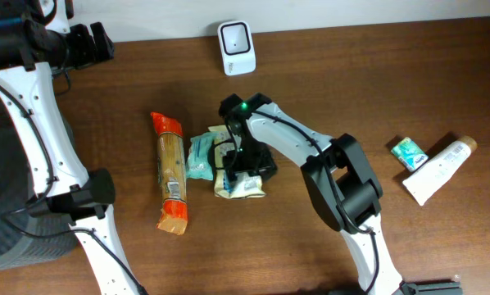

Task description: Scan the item barcode

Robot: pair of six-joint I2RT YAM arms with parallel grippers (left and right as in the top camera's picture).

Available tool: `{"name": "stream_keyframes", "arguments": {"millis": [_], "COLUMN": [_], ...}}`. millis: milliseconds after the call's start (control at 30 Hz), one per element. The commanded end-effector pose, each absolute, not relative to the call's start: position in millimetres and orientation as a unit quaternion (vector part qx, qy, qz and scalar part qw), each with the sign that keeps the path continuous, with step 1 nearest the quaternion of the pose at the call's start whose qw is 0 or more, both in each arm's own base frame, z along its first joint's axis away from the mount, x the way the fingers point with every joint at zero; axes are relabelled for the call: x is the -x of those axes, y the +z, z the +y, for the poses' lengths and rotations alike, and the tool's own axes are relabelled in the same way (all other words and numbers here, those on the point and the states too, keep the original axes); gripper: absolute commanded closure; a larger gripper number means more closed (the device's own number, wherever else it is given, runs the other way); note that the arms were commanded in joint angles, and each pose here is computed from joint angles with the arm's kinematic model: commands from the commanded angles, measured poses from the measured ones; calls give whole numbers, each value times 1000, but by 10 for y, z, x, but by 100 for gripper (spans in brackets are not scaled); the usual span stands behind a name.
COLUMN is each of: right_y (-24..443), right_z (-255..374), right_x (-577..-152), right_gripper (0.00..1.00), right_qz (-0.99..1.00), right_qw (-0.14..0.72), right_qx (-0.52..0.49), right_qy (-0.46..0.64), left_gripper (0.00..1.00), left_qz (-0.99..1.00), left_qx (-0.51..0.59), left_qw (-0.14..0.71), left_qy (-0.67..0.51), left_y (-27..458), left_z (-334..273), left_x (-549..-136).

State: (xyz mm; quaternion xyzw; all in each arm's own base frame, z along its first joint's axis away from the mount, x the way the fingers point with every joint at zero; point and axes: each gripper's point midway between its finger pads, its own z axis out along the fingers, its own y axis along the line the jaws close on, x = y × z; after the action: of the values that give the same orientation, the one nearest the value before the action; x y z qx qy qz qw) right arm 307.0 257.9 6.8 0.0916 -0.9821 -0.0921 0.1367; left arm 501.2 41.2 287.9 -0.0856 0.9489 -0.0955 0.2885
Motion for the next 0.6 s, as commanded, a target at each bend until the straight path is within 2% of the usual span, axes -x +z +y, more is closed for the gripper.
{"name": "stream_keyframes", "arguments": {"millis": [0, 67, 167, 233, 333, 400, 500, 567], "right_y": [-6, 67, 391, 635, 650, 646, 696, 811], "right_z": [2484, 2471, 2326, 2241, 1968, 1838, 1466, 1430], "right_x": [-3042, -3102, -3365, -3520, -3718, -3818, -3951, -3953], "right_gripper": [96, 96, 96, 96, 96, 96, 96, 96], "right_qz": [-984, -982, -967, -923, -816, -767, -763, -767], "right_qw": [145, 137, 88, 54, 45, 47, 65, 46], "right_qx": [-77, -103, -228, -377, -576, -638, -637, -637], "right_qy": [-75, -83, -66, -48, 33, 48, 85, 55], "left_gripper": [1, 1, 1, 1, 1, 1, 1, 1], "left_qz": [948, 948, 948, 948, 948, 948, 948, 948], "left_qx": [79, 79, 79, 79, 79, 79, 79, 79], "left_qw": [294, 294, 294, 294, 294, 294, 294, 294], "left_qy": [-92, -92, -92, -92, -92, -92, -92, -92], "left_y": [2920, 2920, 2920, 2920, 2920, 2920, 2920, 2920], "left_z": [428, 428, 428, 428, 428, 428, 428, 428], "left_x": [-4995, -4995, -4995, -4995, -4995, -4995, -4995, -4995]}}
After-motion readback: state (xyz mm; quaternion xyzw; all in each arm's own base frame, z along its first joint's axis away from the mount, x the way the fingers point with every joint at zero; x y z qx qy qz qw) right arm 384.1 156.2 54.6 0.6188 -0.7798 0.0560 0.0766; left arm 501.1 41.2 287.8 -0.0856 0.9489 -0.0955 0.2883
